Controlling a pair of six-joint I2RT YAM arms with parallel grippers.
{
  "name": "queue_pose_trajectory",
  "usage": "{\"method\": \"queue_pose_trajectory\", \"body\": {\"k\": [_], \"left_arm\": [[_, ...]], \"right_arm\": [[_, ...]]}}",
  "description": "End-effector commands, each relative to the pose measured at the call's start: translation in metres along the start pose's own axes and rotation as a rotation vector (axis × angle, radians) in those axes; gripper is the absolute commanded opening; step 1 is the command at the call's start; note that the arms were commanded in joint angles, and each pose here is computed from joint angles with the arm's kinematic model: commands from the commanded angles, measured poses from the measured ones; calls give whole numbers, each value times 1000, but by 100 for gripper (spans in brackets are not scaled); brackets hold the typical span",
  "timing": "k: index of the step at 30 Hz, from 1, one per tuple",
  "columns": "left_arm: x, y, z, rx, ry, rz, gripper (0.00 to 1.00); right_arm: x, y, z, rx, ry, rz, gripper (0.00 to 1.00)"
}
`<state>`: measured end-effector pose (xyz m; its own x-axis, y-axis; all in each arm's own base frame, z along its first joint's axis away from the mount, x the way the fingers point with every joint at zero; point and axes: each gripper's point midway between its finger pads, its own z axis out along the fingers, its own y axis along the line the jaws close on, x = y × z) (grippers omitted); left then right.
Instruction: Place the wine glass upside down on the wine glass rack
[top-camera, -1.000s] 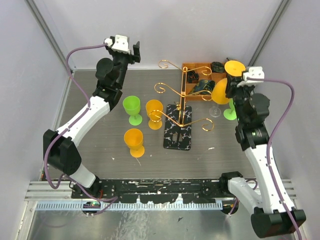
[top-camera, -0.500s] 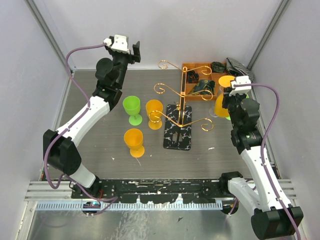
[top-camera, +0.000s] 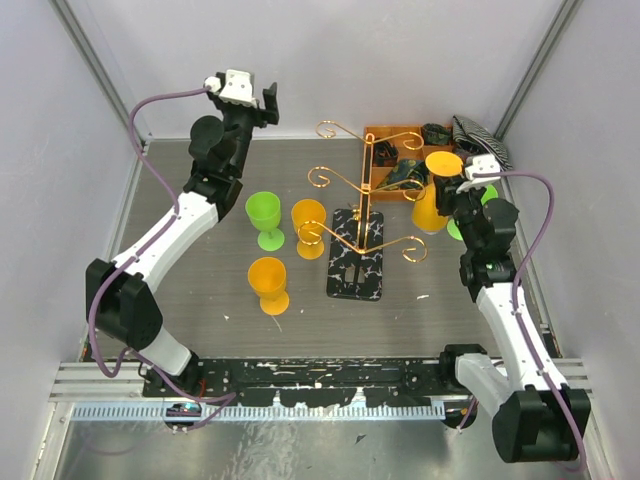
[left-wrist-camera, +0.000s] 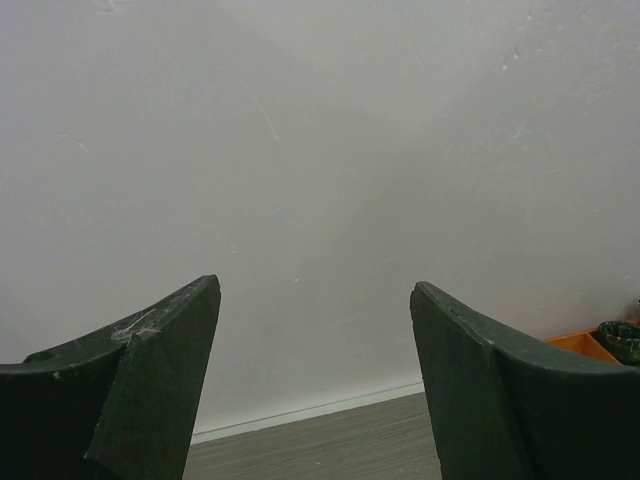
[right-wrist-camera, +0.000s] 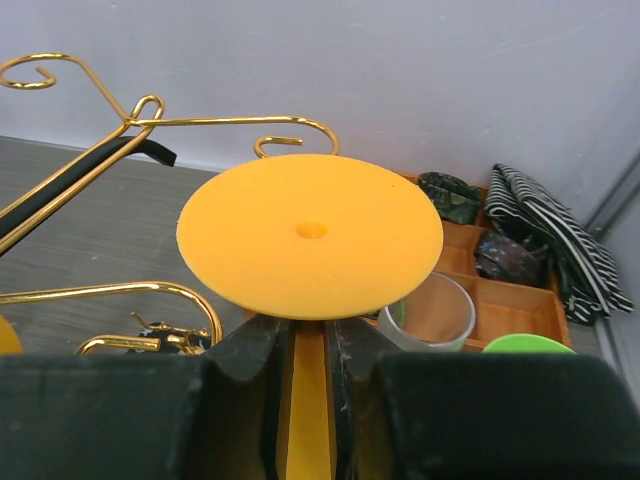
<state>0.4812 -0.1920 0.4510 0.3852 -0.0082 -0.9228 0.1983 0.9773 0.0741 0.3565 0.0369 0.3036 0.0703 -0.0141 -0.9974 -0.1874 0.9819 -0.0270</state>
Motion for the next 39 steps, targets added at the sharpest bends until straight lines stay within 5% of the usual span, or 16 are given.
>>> {"method": "queue_pose_trajectory", "body": {"k": [1,39], "left_arm": [[-8,7,-3,-10,-32,-10,84],[6,16,-3,-38,-24,-2,84]], "right_arm": [[-31,21,12,-153,-120,11,1],[-9,45,80,-413,-207,-79,1]]}}
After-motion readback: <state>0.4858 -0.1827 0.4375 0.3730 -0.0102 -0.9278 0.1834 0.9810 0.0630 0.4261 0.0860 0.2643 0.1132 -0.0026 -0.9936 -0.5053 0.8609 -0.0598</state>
